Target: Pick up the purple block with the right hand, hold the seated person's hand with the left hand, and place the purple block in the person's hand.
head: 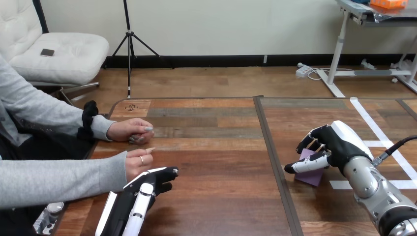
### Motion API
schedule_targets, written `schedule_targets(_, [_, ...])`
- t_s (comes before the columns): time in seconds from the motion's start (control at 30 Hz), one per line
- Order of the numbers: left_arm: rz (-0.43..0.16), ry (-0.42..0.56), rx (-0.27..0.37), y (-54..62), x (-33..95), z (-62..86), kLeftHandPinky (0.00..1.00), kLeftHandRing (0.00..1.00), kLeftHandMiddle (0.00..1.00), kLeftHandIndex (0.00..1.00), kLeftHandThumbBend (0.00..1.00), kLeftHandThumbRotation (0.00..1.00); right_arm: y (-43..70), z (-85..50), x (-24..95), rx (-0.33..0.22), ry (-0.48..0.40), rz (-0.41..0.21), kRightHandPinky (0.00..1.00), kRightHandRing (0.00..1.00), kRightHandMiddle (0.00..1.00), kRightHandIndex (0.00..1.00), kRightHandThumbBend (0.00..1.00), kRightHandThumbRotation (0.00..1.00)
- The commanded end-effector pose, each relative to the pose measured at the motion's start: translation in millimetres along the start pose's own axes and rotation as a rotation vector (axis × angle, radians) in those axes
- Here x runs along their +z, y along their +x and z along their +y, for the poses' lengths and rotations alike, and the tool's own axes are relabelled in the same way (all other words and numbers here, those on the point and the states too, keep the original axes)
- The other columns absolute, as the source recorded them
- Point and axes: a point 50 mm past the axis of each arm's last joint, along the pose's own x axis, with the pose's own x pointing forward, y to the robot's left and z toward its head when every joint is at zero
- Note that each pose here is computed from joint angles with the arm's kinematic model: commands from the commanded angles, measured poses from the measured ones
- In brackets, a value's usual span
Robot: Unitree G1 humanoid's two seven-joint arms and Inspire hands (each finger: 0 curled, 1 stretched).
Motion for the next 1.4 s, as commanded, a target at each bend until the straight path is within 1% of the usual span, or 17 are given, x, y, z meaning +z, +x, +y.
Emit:
schedule_targets(0.0, [-0.089, 0.021, -0.020, 18.6, 13.2, 2.1, 0.79, 0.81, 0.79, 0.64, 0.27, 0.93, 5.8, -17.4, 17.3, -0.042, -0.021, -0.061, 0.39, 0.44, 0.47, 0.46, 0.81, 0.00])
schedule_targets(0.27, [-0.086, 0.015, -0.012, 18.5, 13.1, 1.4, 0.79, 0.81, 0.79, 0.63, 0.28, 0.93, 6.0, -18.8, 17.7, -0.046, -0.040, -0.062, 0.39, 0.44, 0.47, 0.46, 0.82, 0.00])
schedule_targets(0.47, [-0.090, 0.020, -0.009, 18.7, 12.9, 1.0, 0.79, 0.81, 0.78, 0.62, 0.28, 0.92, 5.8, -19.8, 17.6, -0.055, -0.031, -0.067, 0.39, 0.44, 0.47, 0.46, 0.82, 0.00])
schedule_targets(0.53, [-0.087, 0.029, -0.015, 18.2, 13.8, 1.0, 0.79, 0.81, 0.78, 0.62, 0.28, 0.92, 5.4, -20.6, 17.8, -0.056, -0.038, -0.078, 0.39, 0.44, 0.47, 0.46, 0.82, 0.00])
schedule_targets(0.67, [-0.095, 0.008, -0.011, 17.9, 13.7, 0.2, 0.80, 0.81, 0.78, 0.62, 0.28, 0.93, 6.0, -30.5, 24.9, -0.066, -0.052, -0.131, 0.40, 0.45, 0.48, 0.47, 0.81, 0.00])
schedule_targets(0.83, [-0.093, 0.025, -0.015, 18.4, 13.9, 0.2, 0.80, 0.81, 0.78, 0.62, 0.25, 0.93, 5.6, -34.1, 27.4, -0.067, -0.056, -0.160, 0.40, 0.45, 0.48, 0.46, 0.81, 0.00])
schedule_targets(1.23, [-0.092, 0.024, -0.011, 18.5, 14.1, 0.4, 0.80, 0.80, 0.77, 0.60, 0.25, 0.93, 4.5, -41.2, 32.1, -0.077, -0.072, -0.215, 0.41, 0.44, 0.47, 0.46, 0.81, 0.00])
schedule_targets(1.37, [-0.088, 0.014, -0.007, 18.6, 14.6, 0.7, 0.80, 0.80, 0.77, 0.60, 0.27, 0.93, 4.3, -43.1, 33.7, -0.076, -0.073, -0.229, 0.41, 0.44, 0.47, 0.46, 0.81, 0.00])
